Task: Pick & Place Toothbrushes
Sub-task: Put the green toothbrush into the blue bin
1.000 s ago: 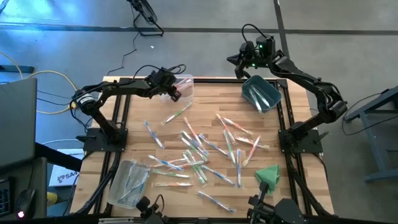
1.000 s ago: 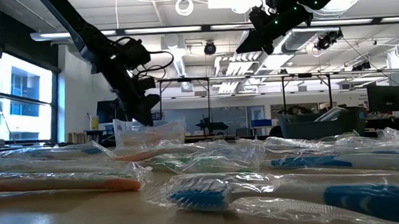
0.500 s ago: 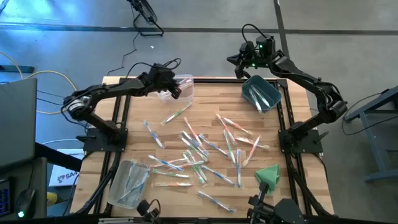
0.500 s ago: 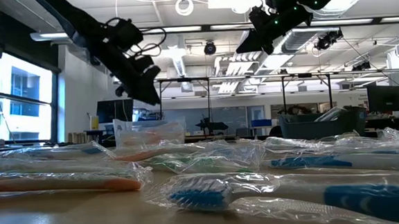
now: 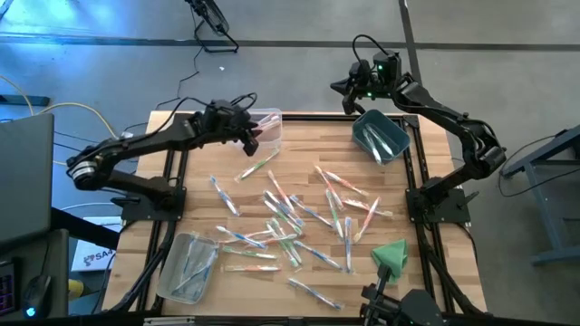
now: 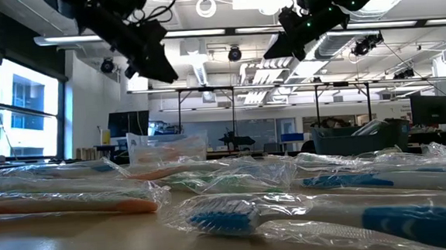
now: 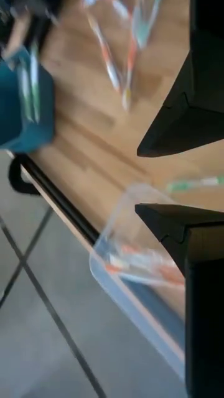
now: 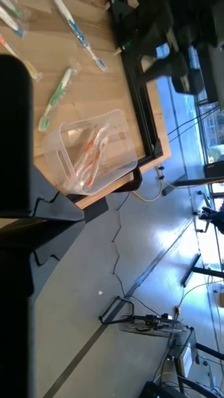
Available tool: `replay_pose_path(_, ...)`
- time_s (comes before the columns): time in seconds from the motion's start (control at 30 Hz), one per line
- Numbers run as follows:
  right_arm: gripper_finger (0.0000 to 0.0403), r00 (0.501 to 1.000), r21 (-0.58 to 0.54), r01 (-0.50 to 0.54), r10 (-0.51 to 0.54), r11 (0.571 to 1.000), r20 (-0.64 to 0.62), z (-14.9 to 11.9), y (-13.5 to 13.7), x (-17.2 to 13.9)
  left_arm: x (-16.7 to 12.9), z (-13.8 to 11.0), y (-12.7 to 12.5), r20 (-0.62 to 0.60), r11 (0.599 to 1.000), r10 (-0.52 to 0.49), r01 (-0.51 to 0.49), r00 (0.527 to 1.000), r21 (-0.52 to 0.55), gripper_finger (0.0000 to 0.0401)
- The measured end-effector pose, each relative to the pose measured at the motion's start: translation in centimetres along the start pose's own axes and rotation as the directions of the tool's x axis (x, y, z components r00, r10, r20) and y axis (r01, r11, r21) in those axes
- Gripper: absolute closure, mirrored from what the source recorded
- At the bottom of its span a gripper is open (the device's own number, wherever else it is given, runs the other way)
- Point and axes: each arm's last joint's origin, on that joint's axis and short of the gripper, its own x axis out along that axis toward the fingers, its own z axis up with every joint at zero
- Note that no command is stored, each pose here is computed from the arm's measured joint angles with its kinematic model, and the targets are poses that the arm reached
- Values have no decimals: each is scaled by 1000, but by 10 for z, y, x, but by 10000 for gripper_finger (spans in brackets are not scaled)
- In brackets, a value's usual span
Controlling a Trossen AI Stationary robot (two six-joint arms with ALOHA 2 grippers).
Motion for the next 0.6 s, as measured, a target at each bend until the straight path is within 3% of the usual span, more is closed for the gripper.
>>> replay_pose_path(0.3, 400, 999, -22, 8, -7, 1000, 42, 4, -1, 0, -6, 2, -11, 24, 999, -42, 42, 999, -23, 272)
replay_pose_path(0.6, 400, 999, -23, 10, -9, 1000, 50, 5, -1, 0, -6, 2, -11, 22, 991, -54, 57, 998, -123, 272)
